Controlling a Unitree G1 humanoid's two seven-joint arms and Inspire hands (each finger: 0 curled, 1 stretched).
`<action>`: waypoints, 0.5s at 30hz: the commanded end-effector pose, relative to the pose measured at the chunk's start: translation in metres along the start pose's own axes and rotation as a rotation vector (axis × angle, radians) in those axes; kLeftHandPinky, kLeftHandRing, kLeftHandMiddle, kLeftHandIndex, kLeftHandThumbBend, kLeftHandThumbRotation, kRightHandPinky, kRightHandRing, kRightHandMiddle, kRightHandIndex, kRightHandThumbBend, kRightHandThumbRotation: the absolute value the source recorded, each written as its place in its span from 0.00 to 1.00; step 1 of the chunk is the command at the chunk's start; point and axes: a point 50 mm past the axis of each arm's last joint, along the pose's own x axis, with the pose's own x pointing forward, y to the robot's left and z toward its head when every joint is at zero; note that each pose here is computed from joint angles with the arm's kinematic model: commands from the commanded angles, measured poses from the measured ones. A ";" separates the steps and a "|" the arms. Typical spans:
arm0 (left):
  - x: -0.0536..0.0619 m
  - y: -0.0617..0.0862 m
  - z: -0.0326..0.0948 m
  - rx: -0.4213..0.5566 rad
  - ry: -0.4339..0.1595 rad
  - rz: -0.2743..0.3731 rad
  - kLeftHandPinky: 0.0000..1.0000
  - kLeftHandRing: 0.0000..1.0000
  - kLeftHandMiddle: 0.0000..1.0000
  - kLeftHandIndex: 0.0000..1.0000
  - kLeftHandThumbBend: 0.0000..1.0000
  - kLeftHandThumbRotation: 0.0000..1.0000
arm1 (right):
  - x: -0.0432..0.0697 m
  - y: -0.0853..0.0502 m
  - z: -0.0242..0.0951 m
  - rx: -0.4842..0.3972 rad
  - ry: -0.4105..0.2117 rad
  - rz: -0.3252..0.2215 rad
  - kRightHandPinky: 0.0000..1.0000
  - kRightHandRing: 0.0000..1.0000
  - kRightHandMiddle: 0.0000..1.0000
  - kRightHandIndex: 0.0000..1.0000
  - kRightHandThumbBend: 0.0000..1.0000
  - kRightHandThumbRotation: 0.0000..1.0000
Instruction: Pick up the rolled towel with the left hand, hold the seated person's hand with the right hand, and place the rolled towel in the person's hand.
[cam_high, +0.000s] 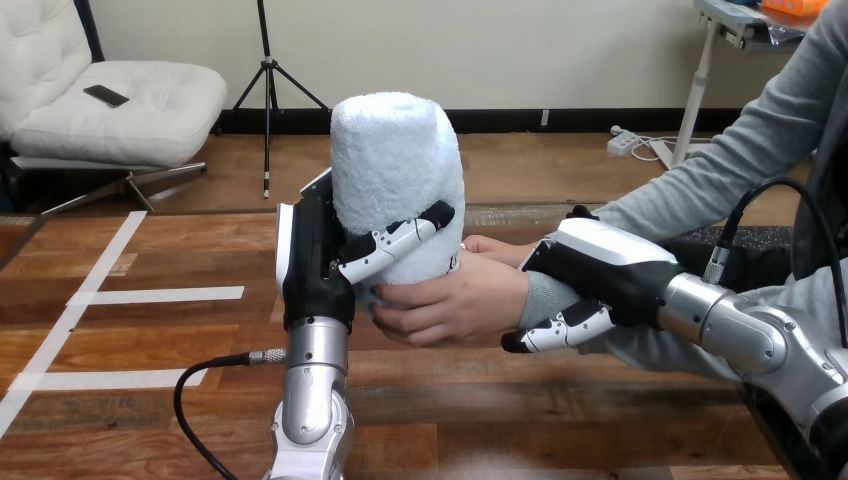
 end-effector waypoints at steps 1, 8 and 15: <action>0.019 -0.036 0.022 -0.048 -0.080 -0.145 0.33 0.38 0.42 0.43 0.63 0.01 | 0.008 -0.043 0.022 -0.035 -0.108 -0.161 0.19 0.21 0.27 0.27 0.63 0.40; 0.020 -0.031 0.020 -0.026 -0.053 -0.193 0.41 0.48 0.53 0.55 0.76 0.34 | 0.008 -0.041 0.021 -0.035 -0.107 -0.160 0.19 0.21 0.26 0.27 0.63 0.40; 0.021 -0.023 0.018 -0.014 -0.020 -0.237 0.56 0.63 0.67 0.71 0.93 0.61 | 0.007 -0.040 0.021 -0.033 -0.105 -0.161 0.19 0.21 0.26 0.27 0.63 0.41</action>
